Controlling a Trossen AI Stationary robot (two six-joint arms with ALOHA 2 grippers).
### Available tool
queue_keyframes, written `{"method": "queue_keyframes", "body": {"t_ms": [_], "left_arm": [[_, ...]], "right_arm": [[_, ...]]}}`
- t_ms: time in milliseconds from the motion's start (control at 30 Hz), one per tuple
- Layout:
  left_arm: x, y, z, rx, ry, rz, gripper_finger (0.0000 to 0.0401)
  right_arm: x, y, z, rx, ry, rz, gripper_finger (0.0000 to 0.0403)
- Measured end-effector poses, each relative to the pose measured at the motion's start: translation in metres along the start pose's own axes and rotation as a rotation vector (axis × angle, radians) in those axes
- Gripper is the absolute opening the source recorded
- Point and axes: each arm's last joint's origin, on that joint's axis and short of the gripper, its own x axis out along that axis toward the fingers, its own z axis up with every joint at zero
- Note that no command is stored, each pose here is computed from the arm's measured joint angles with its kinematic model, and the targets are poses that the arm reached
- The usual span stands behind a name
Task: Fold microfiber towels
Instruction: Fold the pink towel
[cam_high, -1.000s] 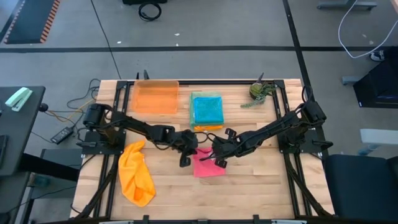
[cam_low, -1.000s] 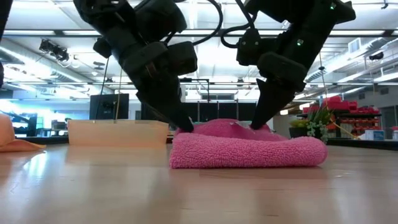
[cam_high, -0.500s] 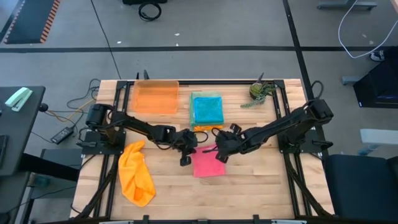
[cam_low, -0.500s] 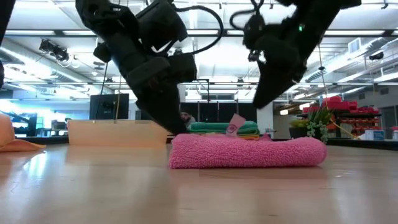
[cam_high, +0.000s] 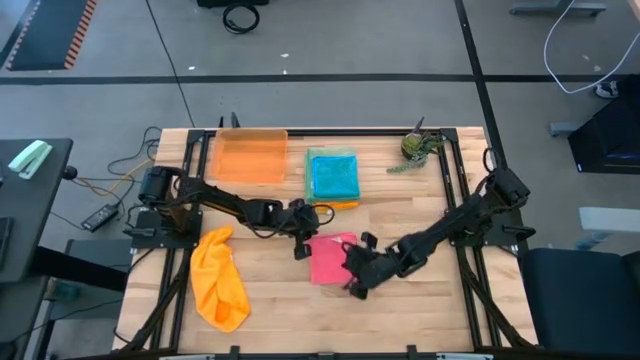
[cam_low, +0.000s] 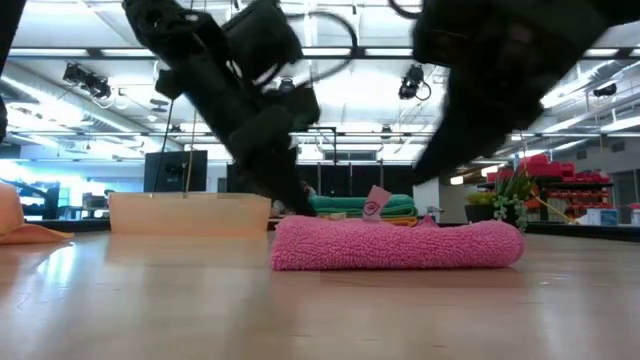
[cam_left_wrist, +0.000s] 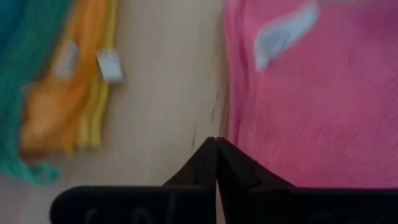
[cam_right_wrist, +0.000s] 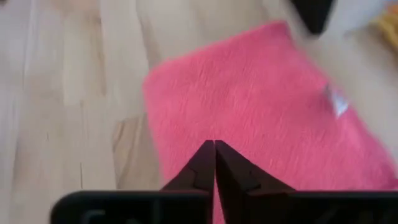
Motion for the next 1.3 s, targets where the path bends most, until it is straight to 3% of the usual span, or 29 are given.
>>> {"method": "queue_keyframes", "body": {"t_ms": [167,367,733,1000,1133,1300], "left_arm": [[-0.024,-0.025,0.015,0.091,-0.126,-0.088,0.0014],[-0.023,-0.071,-0.001,0.205,-0.125,-0.227,0.0009],[0.003,-0.081,-0.026,0.122,-0.014,-0.205,0.0006],[-0.008,-0.082,-0.017,0.117,-0.052,-0.22,0.0022],[-0.022,-0.087,-0.006,0.116,-0.117,-0.248,0.0007],[-0.022,-0.103,-0.012,0.136,-0.133,-0.29,0.0015]], "right_arm": [[-0.001,0.014,-0.022,-0.019,0.009,-0.011,0.0008],[0.007,0.012,-0.035,-0.002,0.019,-0.04,0.0006],[0.008,0.006,-0.058,0.018,0.056,-0.052,0.0005],[-0.005,0.008,-0.038,-0.057,-0.007,-0.036,0.0005],[-0.003,-0.008,-0.024,-0.08,-0.014,-0.101,0.0005],[0.018,-0.036,-0.01,-0.081,0.069,-0.102,0.0005]]}}
